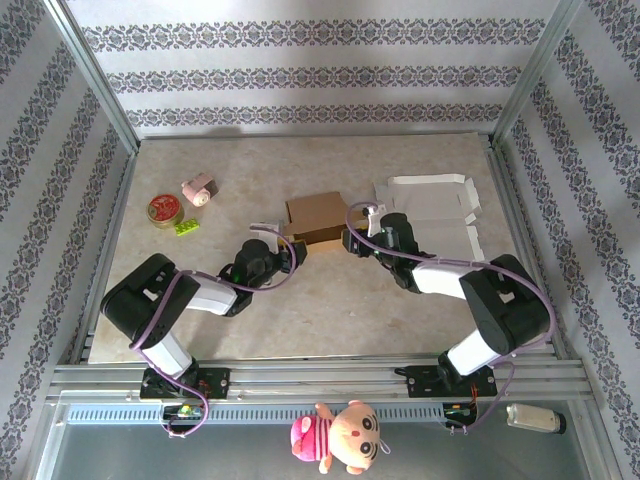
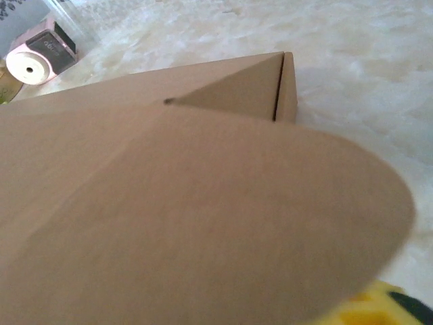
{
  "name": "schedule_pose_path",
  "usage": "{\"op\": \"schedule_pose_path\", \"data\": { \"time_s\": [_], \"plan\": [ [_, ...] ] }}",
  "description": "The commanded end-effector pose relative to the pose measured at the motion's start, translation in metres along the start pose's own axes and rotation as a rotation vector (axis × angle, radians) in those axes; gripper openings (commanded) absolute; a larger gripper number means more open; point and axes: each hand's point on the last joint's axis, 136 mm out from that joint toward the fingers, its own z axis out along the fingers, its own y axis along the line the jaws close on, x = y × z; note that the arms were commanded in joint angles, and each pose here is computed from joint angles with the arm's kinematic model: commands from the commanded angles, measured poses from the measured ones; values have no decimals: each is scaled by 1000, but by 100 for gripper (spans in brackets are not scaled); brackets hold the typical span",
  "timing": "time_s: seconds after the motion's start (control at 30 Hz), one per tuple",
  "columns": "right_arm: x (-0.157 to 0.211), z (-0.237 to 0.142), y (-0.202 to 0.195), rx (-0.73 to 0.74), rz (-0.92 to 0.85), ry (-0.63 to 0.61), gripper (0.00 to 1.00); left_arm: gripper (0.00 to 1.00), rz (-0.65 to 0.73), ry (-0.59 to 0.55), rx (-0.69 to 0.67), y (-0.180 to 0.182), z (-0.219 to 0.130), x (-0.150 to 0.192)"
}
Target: Fold the paper box
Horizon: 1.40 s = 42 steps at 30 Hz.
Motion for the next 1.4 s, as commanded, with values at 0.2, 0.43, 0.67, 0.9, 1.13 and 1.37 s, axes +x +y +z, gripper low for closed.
{"op": "schedule_pose_path", "data": {
  "time_s": [0.2,0.43,0.67,0.9,1.13,1.37],
  "plan": [
    [-8,-46,20,-84,4,-47,57,61,13,-92,42,-37,-38,-12],
    [-35,-110,53,-178,30,-148,61,64,76,-52,47,-99,-89,-25],
    [-72,-172,42,-37,57,-286,73,78,-107,1,-37,-127,-124,-70],
    [-104,-133,25,-17,235,-8,71,81,-463,171,-260,-52,-100,-107],
    [-104,-64,17,-133,346,228,71,79,-664,256,-300,11,-66,-98],
    [-82,-23,-3,-94,385,312,59,80,-752,333,-175,9,-24,-73]
  ]
}}
